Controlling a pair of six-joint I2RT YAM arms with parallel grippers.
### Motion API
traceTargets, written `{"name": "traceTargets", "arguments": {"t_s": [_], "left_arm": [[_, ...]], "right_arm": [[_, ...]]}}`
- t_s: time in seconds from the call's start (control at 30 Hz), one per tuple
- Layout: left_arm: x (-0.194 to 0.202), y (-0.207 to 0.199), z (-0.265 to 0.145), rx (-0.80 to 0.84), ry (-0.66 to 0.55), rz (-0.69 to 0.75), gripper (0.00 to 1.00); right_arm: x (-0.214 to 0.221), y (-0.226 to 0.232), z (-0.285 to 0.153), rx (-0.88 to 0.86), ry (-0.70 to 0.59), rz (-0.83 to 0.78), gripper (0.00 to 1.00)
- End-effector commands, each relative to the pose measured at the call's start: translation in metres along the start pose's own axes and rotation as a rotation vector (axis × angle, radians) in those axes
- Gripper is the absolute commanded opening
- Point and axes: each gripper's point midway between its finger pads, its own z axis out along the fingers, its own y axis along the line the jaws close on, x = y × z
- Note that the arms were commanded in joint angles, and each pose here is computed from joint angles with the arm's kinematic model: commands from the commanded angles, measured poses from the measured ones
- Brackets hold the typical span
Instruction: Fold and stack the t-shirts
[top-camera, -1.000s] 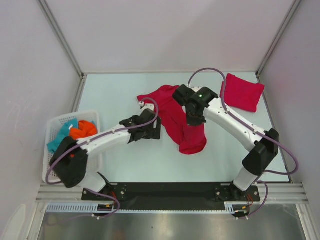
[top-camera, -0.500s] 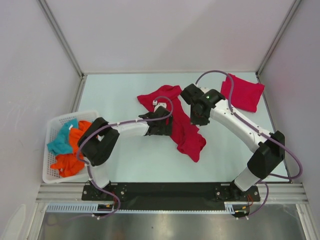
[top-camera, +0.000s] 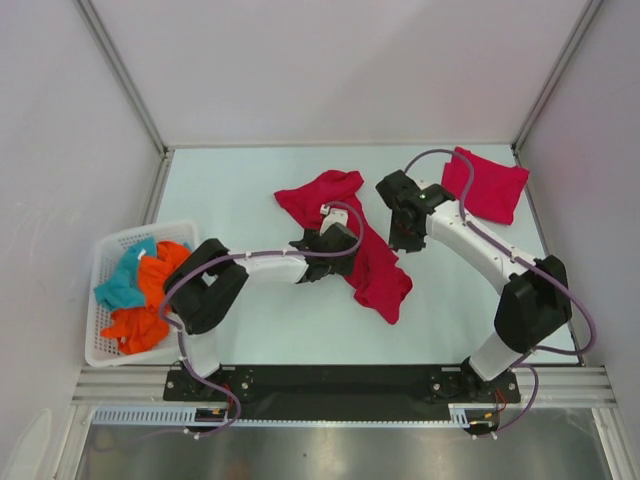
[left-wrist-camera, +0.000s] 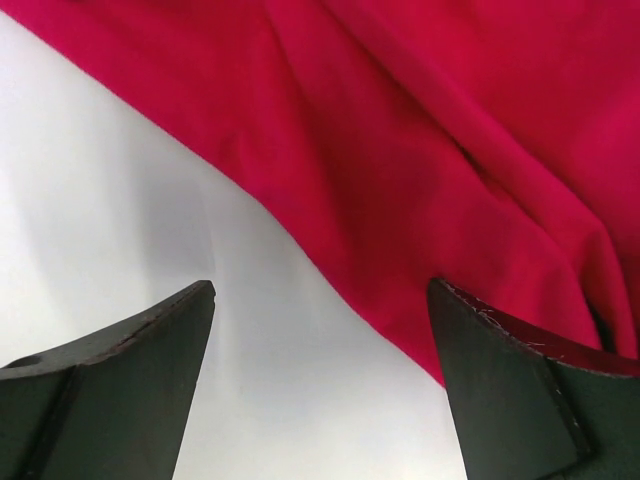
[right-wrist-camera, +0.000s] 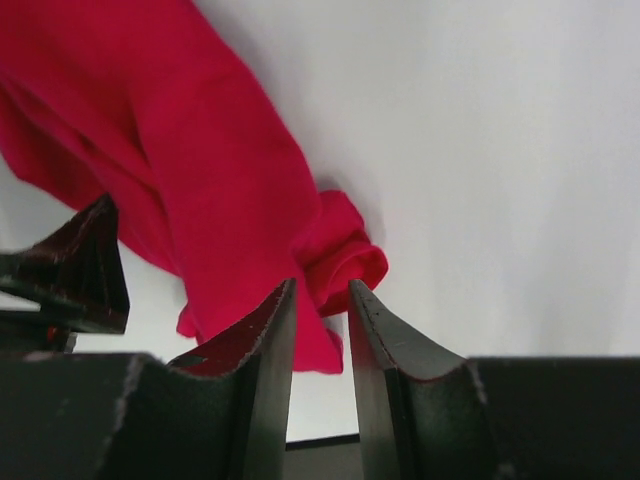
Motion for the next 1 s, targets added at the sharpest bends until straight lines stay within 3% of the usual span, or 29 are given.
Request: {"name": "traceTargets", "arguments": {"t_s": [0.0, 0.27, 0.4, 0.67, 0.97], "left_arm": [[-0.036, -0.007, -0.006, 0.017, -0.165, -0.015, 0.93], [-0.034, -0.002, -0.017, 0.008, -0.174, -0.016, 0.93], [-0.031, 0.007, -0.031, 0.0, -0.167, -0.028, 0.93], [-0.043, 0.026, -0.062, -0.044, -0.184, -0.061, 0.93], [-0.046, 0.052, -0.089, -0.029, -0.139, -0.161, 0.93]], "right_arm": [[-0.015, 0.0, 0.023, 0.014, -0.033, 0.023, 0.32], [0.009, -0.014, 0.101, 0.108, 0.084, 0.03, 0.31], [0.019, -0.019, 0.119, 0.144, 0.114, 0.011, 0.28], [0.063, -0.028, 0.115, 0.159, 0.191, -0.047, 0.27], [0.137, -0.014, 0.064, 0.106, 0.264, -0.102, 0.26]]}}
